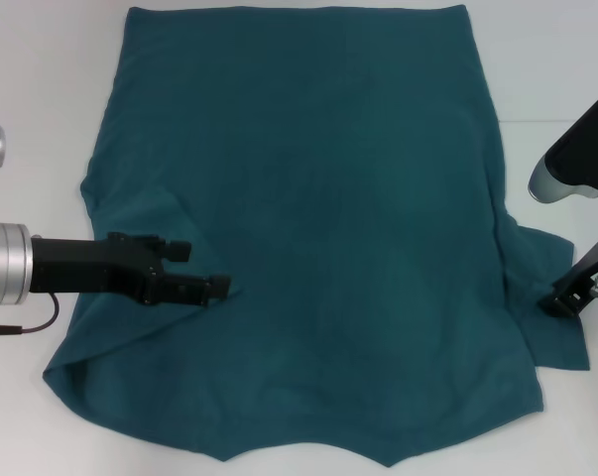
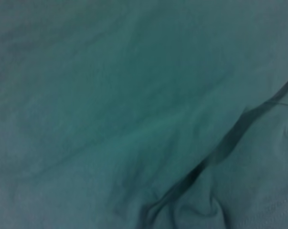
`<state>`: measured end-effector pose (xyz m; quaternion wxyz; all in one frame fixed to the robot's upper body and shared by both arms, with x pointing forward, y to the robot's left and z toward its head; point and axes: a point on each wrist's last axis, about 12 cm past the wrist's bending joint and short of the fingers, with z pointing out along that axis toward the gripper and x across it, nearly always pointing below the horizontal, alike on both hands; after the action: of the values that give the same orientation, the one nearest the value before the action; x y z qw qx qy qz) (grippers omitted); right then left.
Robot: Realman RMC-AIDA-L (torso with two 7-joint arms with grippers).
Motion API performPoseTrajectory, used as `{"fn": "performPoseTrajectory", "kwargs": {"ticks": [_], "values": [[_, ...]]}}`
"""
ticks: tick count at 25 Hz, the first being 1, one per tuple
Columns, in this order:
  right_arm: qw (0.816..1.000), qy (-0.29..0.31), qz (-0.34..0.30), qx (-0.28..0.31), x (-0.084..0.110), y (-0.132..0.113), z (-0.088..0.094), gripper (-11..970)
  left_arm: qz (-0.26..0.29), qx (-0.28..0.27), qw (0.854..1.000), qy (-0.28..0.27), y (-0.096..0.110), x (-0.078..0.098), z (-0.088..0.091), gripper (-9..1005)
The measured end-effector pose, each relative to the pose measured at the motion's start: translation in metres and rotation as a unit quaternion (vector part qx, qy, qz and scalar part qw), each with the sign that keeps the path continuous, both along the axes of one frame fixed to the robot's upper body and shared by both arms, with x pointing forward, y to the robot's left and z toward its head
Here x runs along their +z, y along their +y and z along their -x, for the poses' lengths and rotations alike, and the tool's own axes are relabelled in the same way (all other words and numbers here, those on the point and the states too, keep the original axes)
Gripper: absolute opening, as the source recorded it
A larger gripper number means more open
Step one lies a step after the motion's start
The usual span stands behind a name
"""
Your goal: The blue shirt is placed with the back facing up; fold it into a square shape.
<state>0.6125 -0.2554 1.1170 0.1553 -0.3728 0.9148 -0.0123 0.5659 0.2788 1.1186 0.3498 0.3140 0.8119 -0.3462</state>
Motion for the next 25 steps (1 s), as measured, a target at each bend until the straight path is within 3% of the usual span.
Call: {"fn": "performPoseTrajectory", "kwargs": {"ticks": [9, 12, 16, 25], "values": [[1.000, -0.003, -0.009, -0.014, 0.006, -0.006, 0.002, 232, -0.001, 0.002, 1.000, 0.004, 0.001, -0.002, 0.002, 947], [1.000, -0.011, -0.014, -0.020, 0.020, -0.013, 0.003, 42, 0.000, 0.004, 1.000, 0.004, 0.002, -0.002, 0.002, 947], [0.999, -0.033, -0.016, -0.026, 0.042, -0.019, 0.004, 42, -0.001, 0.005, 1.000, 0.005, 0.004, -0.003, 0.003, 946], [0.999, -0.044, -0.013, -0.012, 0.067, -0.008, 0.001, 42, -0.002, 0.012, 1.000, 0.008, 0.008, -0.005, 0.006, 946]]}}
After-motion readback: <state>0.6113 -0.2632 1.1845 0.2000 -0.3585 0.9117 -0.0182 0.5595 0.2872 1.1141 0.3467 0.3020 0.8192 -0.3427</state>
